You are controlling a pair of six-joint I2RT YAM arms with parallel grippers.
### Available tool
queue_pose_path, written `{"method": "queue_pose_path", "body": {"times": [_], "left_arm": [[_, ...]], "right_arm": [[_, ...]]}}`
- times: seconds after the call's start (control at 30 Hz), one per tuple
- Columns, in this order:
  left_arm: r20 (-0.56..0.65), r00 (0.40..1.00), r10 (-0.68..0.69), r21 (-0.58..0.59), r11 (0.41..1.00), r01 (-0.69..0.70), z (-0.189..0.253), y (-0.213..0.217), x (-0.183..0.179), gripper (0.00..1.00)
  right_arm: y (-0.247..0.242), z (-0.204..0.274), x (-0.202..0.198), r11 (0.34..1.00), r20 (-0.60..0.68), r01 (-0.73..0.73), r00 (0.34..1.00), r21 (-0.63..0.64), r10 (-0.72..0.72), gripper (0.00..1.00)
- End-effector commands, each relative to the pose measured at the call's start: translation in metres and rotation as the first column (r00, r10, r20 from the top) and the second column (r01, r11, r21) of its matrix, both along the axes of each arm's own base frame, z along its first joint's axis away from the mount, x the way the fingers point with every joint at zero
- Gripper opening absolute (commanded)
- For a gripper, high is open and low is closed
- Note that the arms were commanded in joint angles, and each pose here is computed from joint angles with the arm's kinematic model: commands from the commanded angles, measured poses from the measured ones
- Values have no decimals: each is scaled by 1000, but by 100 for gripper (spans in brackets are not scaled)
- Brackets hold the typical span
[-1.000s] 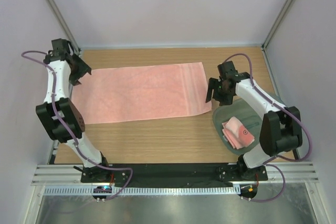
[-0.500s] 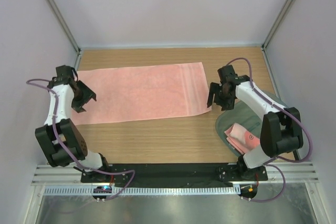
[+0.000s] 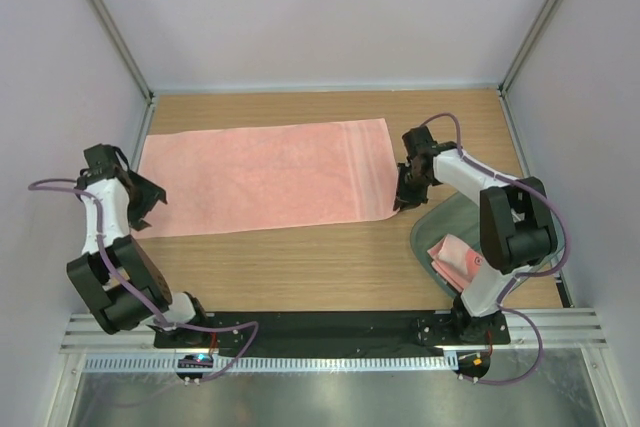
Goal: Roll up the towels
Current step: Flatten the towel
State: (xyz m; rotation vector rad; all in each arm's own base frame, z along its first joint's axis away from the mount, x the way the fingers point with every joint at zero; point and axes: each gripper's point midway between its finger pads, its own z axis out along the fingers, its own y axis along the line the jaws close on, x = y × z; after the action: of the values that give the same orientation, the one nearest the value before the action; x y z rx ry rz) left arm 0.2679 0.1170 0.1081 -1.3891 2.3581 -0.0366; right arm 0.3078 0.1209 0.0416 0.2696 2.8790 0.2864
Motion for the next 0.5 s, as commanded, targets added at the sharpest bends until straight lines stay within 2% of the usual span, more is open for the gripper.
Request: {"method": "queue_pose_path", "body": {"times": [0.0, 0.03, 0.17, 0.33, 0.47], "left_arm": [[46, 997, 54, 17, 998, -55, 3, 11, 0, 64], [51, 996, 74, 21, 997, -75, 4, 13, -1, 64], [54, 982, 180, 51, 982, -183, 1, 27, -15, 64], [43, 975, 217, 81, 972, -220, -6, 34, -22, 61], [-35, 972, 233, 127, 966, -227, -12, 41, -36, 59]], "right_arm": [[8, 10, 17, 1000, 56, -17, 998, 23, 16, 17], [8, 11, 17, 1000, 59, -20, 998, 22, 18, 11], [1, 13, 17, 1000, 62, -22, 998, -8, 22, 1], [-24, 18, 18, 999, 70, 26, 997, -28, -24, 1], [-27, 20, 17, 999, 66, 35, 997, -23, -33, 1]]}}
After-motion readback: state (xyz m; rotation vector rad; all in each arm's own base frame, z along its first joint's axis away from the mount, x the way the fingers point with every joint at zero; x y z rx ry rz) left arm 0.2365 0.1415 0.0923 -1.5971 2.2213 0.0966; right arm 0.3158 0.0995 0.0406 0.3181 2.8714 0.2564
